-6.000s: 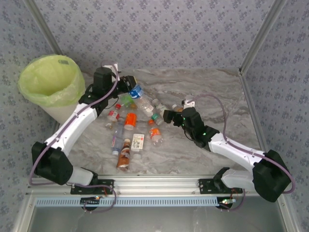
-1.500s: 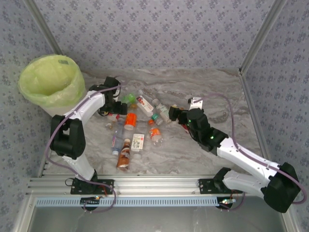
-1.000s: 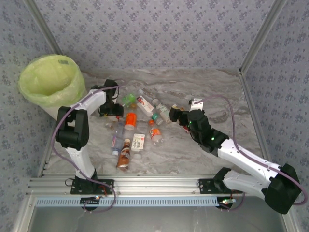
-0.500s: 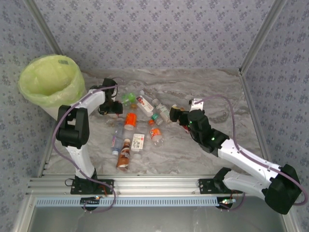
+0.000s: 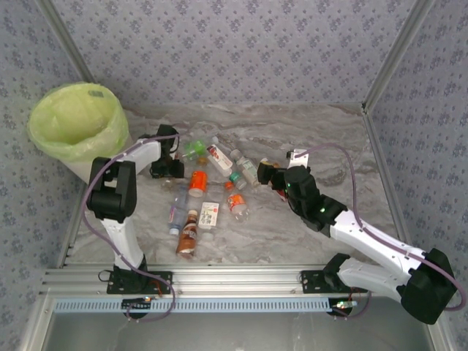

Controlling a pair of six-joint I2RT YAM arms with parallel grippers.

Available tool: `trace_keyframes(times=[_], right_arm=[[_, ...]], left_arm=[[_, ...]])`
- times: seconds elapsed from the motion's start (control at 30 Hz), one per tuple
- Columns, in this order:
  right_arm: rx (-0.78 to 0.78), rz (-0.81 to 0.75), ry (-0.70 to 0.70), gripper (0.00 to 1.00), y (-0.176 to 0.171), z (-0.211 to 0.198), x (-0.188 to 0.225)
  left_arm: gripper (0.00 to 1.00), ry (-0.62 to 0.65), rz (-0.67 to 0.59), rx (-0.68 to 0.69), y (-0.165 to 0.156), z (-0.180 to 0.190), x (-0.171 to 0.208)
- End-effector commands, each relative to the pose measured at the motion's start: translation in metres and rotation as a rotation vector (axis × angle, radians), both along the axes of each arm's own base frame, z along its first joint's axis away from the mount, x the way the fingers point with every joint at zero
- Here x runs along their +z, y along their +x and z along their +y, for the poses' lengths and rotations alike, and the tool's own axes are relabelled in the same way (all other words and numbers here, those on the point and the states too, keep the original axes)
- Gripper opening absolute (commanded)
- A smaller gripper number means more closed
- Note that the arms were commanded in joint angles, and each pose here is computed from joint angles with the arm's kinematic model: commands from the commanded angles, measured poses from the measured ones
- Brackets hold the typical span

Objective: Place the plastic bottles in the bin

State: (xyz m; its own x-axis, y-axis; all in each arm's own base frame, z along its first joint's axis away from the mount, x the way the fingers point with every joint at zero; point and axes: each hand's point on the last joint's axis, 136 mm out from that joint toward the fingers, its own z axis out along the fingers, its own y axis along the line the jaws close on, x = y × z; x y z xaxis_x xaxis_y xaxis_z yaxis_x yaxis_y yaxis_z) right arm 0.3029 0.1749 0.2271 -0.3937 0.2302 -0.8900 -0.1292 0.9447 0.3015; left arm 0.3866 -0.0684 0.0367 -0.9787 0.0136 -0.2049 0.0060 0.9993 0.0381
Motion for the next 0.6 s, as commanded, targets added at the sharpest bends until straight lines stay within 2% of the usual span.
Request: trace_keyframes(times=[0.0, 0.17, 0.37, 0.57], right_arm=[[-0.035, -0.012, 0.004, 1.0, -0.001, -0.007, 0.005], [-0.054, -0.023, 0.007, 1.0, 0.001, -0.009, 0.006], [-0.067, -0.025, 0.006, 1.0, 0.003, -0.01, 0.006], [-0.023, -0.046, 0.005, 1.0, 0.003, -0.002, 0.009]], left_arm=[[0.56, 0.005, -0.106, 0.015, 0.005, 0.004, 0.041], [0.53, 0.011, -0.264, 0.017, 0.007, -0.001, 0.094], [0.52, -0.067, -0.484, -0.071, 0.006, -0.039, 0.167], [0.51, -0.161, -0.683, -0.101, 0.008, -0.054, 0.242]])
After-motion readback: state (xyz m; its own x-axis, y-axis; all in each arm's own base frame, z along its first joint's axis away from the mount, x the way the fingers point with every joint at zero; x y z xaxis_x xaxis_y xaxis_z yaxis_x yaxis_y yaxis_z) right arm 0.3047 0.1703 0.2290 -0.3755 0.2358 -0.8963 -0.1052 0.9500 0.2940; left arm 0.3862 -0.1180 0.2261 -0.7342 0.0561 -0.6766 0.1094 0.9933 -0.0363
